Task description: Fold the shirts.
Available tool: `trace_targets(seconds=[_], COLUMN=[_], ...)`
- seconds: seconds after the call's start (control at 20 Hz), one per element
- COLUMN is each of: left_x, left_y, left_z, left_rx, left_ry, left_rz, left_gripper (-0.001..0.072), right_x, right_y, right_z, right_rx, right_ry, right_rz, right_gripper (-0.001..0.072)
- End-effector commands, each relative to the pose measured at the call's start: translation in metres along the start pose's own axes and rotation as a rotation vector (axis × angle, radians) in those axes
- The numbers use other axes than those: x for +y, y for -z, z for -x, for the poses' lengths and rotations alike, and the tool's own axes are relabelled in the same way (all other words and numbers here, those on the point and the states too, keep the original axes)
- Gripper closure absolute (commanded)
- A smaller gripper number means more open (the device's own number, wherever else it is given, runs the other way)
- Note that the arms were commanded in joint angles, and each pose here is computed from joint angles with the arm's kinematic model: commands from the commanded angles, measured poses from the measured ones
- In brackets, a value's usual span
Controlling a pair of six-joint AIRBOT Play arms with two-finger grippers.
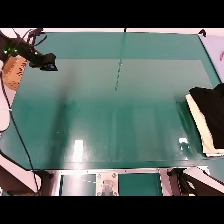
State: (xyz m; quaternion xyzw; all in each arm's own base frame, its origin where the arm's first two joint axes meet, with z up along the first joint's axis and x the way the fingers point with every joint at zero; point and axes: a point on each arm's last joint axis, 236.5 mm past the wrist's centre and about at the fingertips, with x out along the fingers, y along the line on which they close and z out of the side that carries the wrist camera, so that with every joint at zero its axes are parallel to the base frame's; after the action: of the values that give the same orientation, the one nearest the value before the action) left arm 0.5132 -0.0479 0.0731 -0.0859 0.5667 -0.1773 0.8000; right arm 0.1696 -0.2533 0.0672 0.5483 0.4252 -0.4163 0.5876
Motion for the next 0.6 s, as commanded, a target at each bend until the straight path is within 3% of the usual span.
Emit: trace_targets(seconds=[0.0,0.05,0.3,0.55], left_x=[-0.012,-0.018,-0.036,-0.053], left_y=[-0.008,-0.009,0.041,0.155], left_z=[0.025,0.039,0.049,0.017], left_rx=[-0.063,-0.084,0.007,0.112], left_ry=[0.0,-0.003,0.028,0.051], left_rz=[-0.021,-0.027,0.018,0.106], left_gripper=[0.0685,0.0685,0.0686,0.0685], right_x=[0.09,0.117,0.193,0.15], right_y=[0.008,0.017,0.13,0.266], right_z=[0.042,0.05,0.017,-0.066], right_rx=[-0.055,-0.073,0.04,0.24], right_ry=[-0.224,-0.275,-0.347,-0.306], right_rz=[0.169,0.261,0.686,0.948], right_gripper=[0.0539,0.069,0.0696,0.0696])
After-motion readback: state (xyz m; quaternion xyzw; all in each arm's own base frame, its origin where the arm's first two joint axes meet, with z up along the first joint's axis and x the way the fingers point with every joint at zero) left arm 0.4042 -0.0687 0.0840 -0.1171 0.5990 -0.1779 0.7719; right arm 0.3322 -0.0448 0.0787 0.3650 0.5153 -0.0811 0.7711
